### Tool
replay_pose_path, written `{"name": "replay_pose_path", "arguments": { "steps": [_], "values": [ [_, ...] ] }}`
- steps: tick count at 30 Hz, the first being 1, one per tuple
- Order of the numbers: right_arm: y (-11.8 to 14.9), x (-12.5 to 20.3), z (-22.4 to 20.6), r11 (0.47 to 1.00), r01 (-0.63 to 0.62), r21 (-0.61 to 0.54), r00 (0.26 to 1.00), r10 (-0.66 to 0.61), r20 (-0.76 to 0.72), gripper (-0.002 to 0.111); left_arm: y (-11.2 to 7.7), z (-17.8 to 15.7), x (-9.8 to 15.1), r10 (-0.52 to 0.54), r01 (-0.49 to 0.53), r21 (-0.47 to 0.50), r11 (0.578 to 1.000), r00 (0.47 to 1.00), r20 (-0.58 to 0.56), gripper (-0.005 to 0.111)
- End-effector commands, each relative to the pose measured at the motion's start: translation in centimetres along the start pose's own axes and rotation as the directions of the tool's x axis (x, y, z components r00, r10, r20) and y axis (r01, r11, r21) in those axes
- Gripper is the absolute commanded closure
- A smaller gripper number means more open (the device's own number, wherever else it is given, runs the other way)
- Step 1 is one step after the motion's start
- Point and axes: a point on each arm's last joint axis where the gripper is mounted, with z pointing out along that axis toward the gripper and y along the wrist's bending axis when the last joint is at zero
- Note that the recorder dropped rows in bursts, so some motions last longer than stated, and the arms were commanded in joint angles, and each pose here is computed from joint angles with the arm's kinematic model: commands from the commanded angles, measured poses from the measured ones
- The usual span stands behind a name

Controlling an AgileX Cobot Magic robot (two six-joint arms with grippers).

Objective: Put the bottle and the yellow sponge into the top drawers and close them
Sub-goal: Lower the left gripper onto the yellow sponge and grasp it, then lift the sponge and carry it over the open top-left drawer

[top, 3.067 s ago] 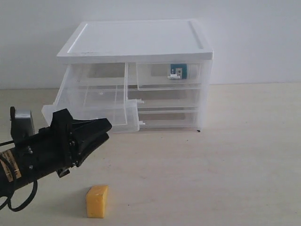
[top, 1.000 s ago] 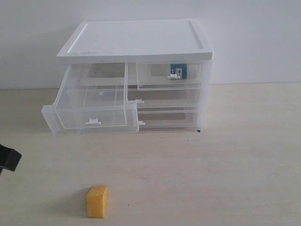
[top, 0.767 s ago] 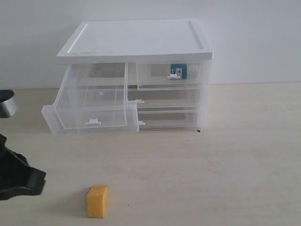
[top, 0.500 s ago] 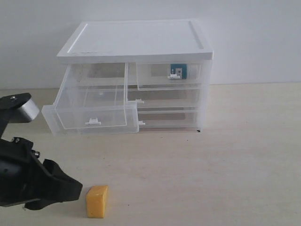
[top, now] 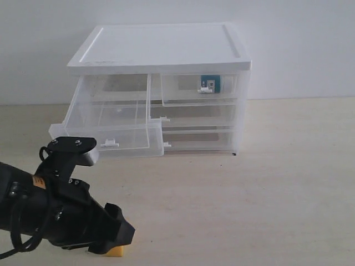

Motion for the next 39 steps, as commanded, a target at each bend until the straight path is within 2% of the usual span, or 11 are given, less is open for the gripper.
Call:
{"name": "replay_pose_path", "arguments": {
  "steps": [1, 20, 23, 28, 33, 39],
  "values": [
    [-0.1, 0.2, 0.0, 1.000, -0.002, 0.006, 1.000, 0.002, -0.002, 0.108, 0.6, 1.6, -0.1, -0.047, 0.047, -0.039, 0.998, 0.999, 0.020, 0.045],
    [-0.1, 0.2, 0.0, 1.000, -0.002, 0.006, 1.000, 0.002, -0.002, 0.108, 2.2, 6.1, 0.3, -0.081, 0.080, -0.128, 0.988, 0.997, 0.001, 0.046],
    [-0.1, 0.2, 0.0, 1.000, -0.002, 0.006, 1.000, 0.002, -0.002, 0.108, 2.3, 6.3, 0.4, -0.082, 0.081, -0.131, 0.988, 0.997, -0.002, 0.059],
    [-0.1, 0.2, 0.0, 1.000, -0.002, 0.006, 1.000, 0.002, -0.002, 0.108, 2.1, 6.1, 0.6, -0.060, 0.055, -0.120, 0.991, 0.998, -0.035, 0.103],
    [-0.1, 0.2, 0.0, 1.000, -0.002, 0.006, 1.000, 0.002, -0.002, 0.108, 1.5, 4.4, 0.5, -0.005, 0.000, -0.084, 0.996, 0.998, -0.065, 0.103],
    [-0.1, 0.2, 0.0, 1.000, -0.002, 0.006, 1.000, 0.002, 0.000, 0.108, -0.3, -0.6, -0.6, 0.040, -0.040, -0.007, 0.999, 0.999, -0.005, 0.103]
  ]
}}
